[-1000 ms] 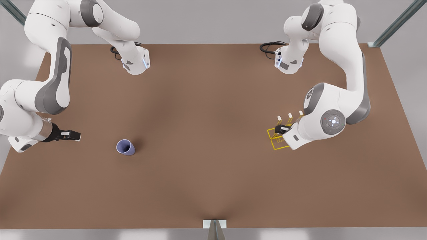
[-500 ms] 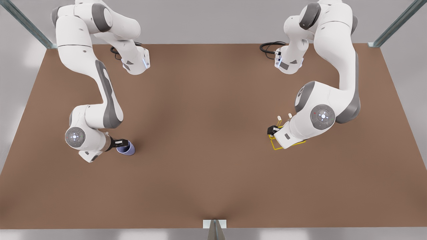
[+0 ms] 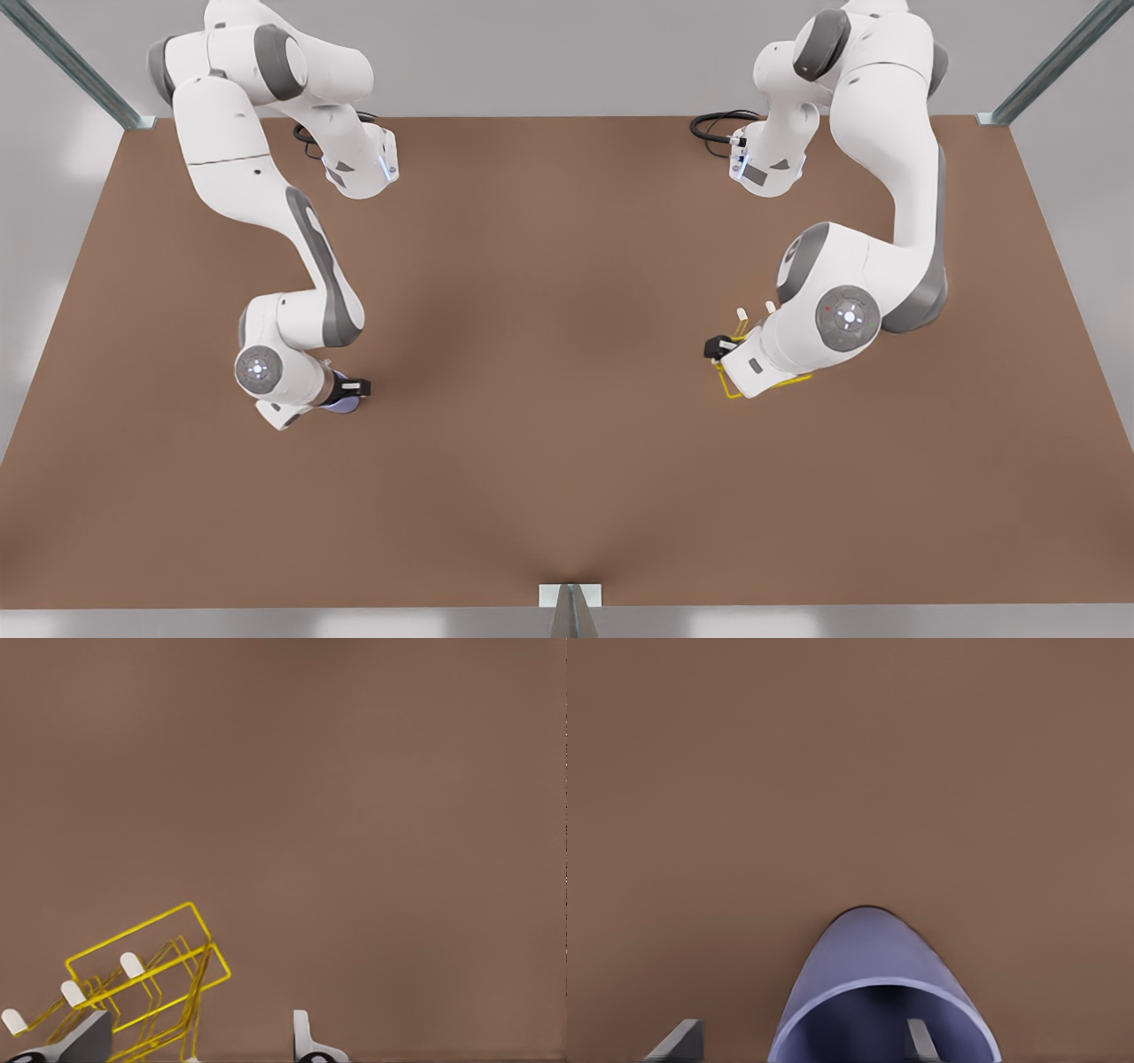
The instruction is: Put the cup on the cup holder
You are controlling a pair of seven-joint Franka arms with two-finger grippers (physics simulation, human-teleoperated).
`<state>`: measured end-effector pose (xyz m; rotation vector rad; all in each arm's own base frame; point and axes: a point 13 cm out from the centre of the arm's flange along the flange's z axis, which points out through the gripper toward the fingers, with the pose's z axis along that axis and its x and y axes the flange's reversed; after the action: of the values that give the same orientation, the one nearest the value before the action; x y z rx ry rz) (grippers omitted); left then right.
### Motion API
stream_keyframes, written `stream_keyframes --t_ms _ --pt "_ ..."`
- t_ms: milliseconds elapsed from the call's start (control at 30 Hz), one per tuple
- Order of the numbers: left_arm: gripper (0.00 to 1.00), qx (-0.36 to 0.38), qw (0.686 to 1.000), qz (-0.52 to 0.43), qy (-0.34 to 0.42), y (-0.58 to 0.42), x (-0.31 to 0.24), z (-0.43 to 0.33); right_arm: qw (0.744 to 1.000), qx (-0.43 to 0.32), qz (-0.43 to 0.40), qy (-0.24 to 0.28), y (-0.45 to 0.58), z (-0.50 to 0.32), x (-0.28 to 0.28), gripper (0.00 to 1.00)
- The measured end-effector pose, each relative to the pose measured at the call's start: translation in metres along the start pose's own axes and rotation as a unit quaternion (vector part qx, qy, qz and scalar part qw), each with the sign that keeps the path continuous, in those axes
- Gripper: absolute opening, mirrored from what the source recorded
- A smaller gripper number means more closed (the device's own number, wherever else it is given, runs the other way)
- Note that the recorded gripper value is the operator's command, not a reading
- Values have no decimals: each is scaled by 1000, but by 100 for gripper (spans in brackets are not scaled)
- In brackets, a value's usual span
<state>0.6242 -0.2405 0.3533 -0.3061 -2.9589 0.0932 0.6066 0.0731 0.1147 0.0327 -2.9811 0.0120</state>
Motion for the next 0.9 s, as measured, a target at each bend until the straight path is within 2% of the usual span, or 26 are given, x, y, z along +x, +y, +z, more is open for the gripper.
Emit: stream_keyframes --t_ms 33,67,367,467,567,667,767,833,900 --pt "100 1 1000 2 5 -3 -1 7 1000 0 3 1 0 4 0 30" --pt "100 2 1000 2 8 -4 -2 11 1000 -1 5 1 1 7 -1 21" --pt "100 7 1000 -5 1 -2 2 -1 1000 -4 19 -13 4 -2 -6 21" --pt "100 6 1000 -6 2 -1 2 -2 999 -12 16 -39 29 -34 -16 21" --pt "100 5 1000 -7 2 -1 3 -3 992 -108 31 -65 135 -82 -40 21" --pt "100 -7 999 -44 -3 41 0 -9 954 -280 105 -21 239 -103 -61 21" --pt "100 -21 992 -126 -17 117 6 -36 888 -428 159 50 365 -125 -55 21" --pt "100 -19 986 -166 -24 116 10 -48 848 -491 178 86 437 -135 -54 21" --pt "100 -16 980 -198 -24 85 8 -45 825 -517 194 123 488 -127 -39 21"
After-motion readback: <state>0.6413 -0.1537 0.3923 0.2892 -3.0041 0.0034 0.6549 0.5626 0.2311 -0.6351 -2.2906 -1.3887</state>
